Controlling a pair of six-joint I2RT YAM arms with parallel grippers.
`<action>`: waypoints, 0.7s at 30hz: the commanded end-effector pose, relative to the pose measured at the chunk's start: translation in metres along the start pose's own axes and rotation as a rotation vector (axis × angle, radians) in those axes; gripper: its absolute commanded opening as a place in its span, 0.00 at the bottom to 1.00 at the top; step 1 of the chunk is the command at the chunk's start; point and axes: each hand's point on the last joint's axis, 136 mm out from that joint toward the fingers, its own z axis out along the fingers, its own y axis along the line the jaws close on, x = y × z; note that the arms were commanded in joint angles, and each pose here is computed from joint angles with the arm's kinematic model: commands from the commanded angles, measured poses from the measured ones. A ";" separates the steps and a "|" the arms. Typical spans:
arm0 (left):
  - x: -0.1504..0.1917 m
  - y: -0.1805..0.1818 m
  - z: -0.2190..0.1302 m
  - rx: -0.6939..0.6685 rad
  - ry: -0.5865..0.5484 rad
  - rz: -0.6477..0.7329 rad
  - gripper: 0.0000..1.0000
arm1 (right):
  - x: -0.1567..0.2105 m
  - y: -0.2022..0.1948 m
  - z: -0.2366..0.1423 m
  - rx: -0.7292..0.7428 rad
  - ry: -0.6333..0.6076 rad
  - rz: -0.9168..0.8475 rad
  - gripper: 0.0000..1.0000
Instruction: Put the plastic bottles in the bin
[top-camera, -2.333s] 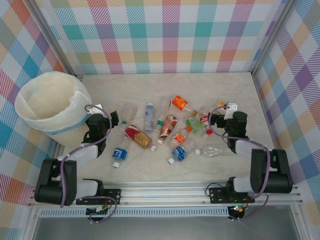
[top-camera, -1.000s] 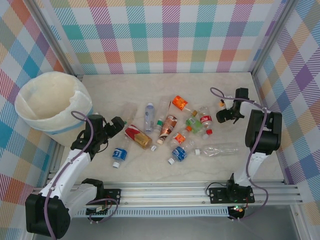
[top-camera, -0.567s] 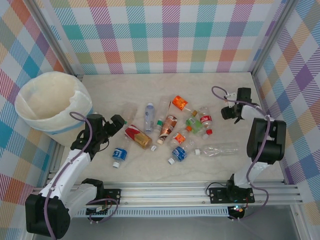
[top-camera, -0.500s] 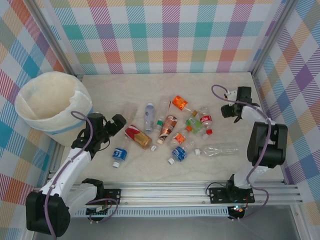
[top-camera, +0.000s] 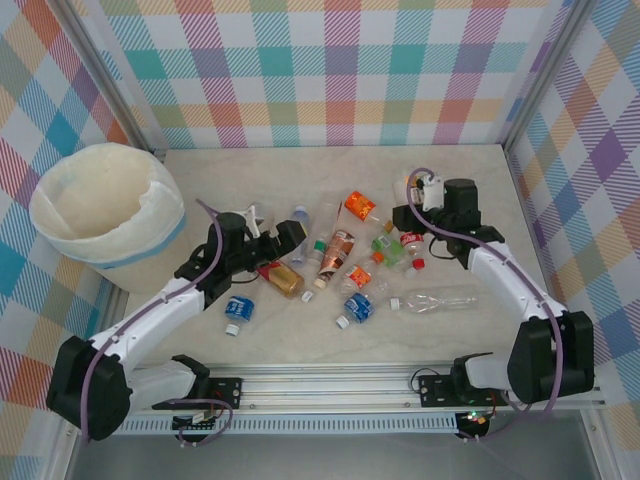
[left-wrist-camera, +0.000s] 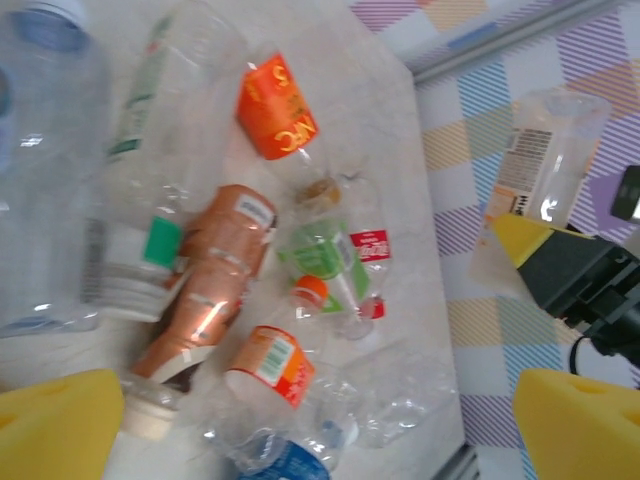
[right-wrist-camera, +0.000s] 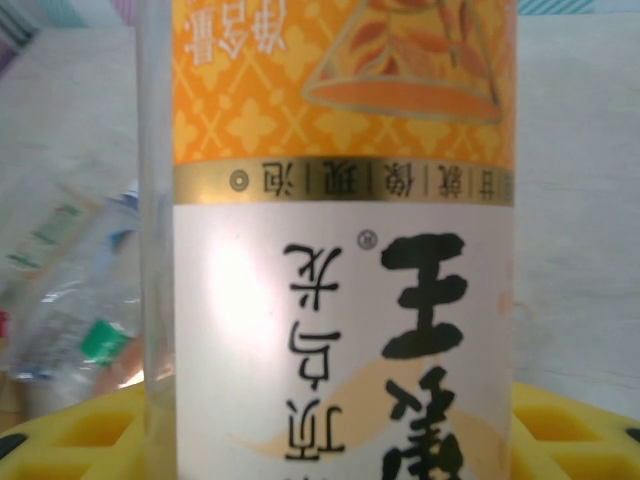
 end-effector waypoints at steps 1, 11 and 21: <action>-0.012 -0.063 0.006 0.190 0.011 0.074 1.00 | -0.006 0.051 -0.002 -0.211 -0.028 0.091 0.54; -0.030 -0.091 0.038 0.168 0.018 0.147 1.00 | 0.024 0.142 0.025 -0.514 0.045 0.021 0.55; -0.031 -0.082 0.051 0.028 0.090 0.238 1.00 | 0.023 0.190 0.015 -0.708 0.066 0.021 0.56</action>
